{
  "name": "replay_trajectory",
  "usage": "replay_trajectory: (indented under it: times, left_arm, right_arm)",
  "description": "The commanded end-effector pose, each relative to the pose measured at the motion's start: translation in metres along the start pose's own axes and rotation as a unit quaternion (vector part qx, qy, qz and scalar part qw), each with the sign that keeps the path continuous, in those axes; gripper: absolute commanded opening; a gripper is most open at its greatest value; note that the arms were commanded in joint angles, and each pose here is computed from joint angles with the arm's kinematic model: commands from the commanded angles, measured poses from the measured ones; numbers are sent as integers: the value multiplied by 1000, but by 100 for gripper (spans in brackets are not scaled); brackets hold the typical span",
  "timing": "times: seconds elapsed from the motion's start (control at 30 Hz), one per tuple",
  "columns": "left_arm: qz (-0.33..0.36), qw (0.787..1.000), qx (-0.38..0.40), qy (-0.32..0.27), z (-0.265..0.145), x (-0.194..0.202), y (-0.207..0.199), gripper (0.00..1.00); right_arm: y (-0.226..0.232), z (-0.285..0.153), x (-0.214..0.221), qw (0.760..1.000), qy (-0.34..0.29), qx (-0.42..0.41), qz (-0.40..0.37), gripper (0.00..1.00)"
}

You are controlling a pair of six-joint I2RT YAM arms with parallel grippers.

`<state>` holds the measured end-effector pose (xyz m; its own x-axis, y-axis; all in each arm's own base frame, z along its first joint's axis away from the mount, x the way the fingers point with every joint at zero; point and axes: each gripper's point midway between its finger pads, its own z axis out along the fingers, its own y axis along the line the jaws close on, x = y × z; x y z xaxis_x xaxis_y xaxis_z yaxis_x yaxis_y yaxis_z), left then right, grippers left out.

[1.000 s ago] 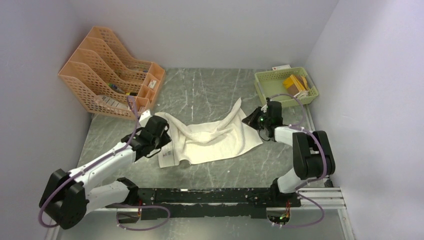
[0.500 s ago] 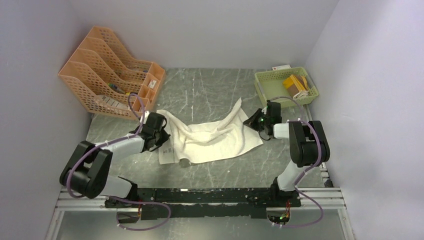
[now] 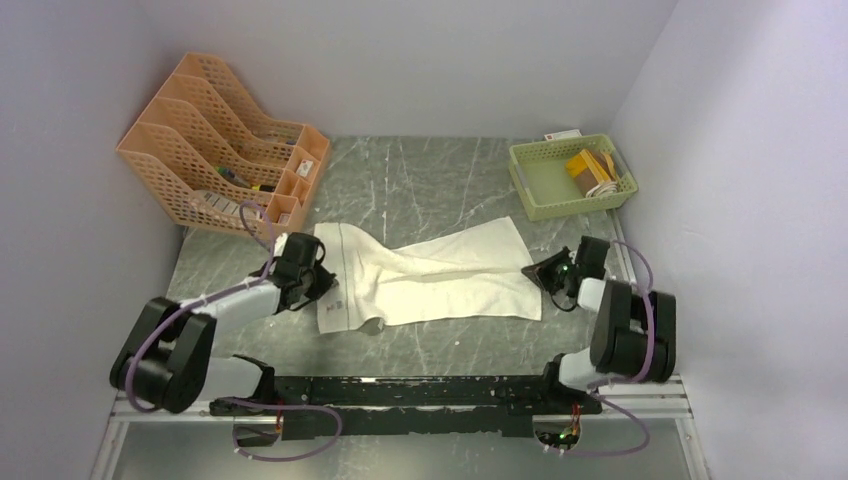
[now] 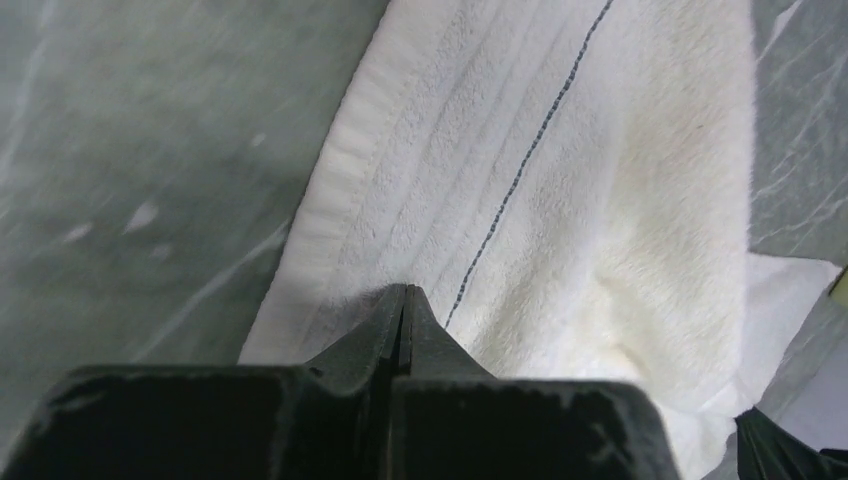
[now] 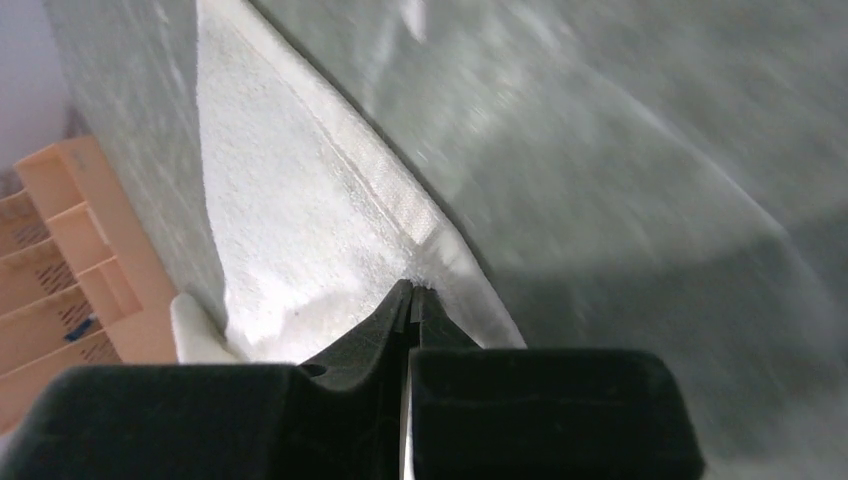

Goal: Roll the towels
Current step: Flatten out the towel at the center of the board.

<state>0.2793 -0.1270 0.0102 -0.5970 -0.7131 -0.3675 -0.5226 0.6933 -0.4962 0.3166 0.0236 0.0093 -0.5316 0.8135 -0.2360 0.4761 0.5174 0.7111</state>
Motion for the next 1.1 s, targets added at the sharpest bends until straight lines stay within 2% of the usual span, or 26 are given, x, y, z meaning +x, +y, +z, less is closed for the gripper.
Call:
replay_trajectory:
  times: [0.0,0.1,0.2,0.3,0.37,0.47,0.53,0.57,0.67,0.77,0.83,0.97,1.07]
  left_arm:
    - [5,982,-166,92,-36,52,104,7]
    - [1,985,-146,89,-53,50,97,7]
    - [1,987,-134,94,-70,50,94,7]
    - [17,984,-151,96,-86,46,95,8]
    - [28,988,-120,94,-89,40,76,7]
    - [55,992,-106,43,-99,4,42,10]
    - [76,993,-87,21,-104,-16,15,14]
    - [83,994,-73,17,-105,-23,2,17]
    - [105,994,-28,18,-102,-27,-25,29]
    - [109,993,-25,22,-93,-24,-26,49]
    - [107,993,-33,33,-86,-19,-23,55]
    - [67,995,-20,67,-80,-7,-36,59]
    - [12,996,-10,89,-85,1,-45,76]
  right_arm:
    - [-61,-38,22,989,-10,144,44,0]
    - [-67,-62,11,981,-51,182,44,0]
    - [-75,-73,10,975,-65,206,47,0]
    - [-75,-69,16,980,-59,177,63,0]
    - [-55,-67,6,989,-64,131,31,0]
    - [-11,-73,-27,989,-105,88,-58,1]
    - [12,-70,-27,986,-103,70,-110,10]
    - [26,-67,-23,985,-100,45,-132,17]
    - [66,-62,-6,978,-95,-14,-184,47]
    - [89,-49,7,972,-88,-12,-219,80]
    - [99,-37,14,976,-63,-13,-207,98]
    - [100,-11,26,991,-7,1,-137,100]
    - [98,-7,20,997,-10,60,-52,100]
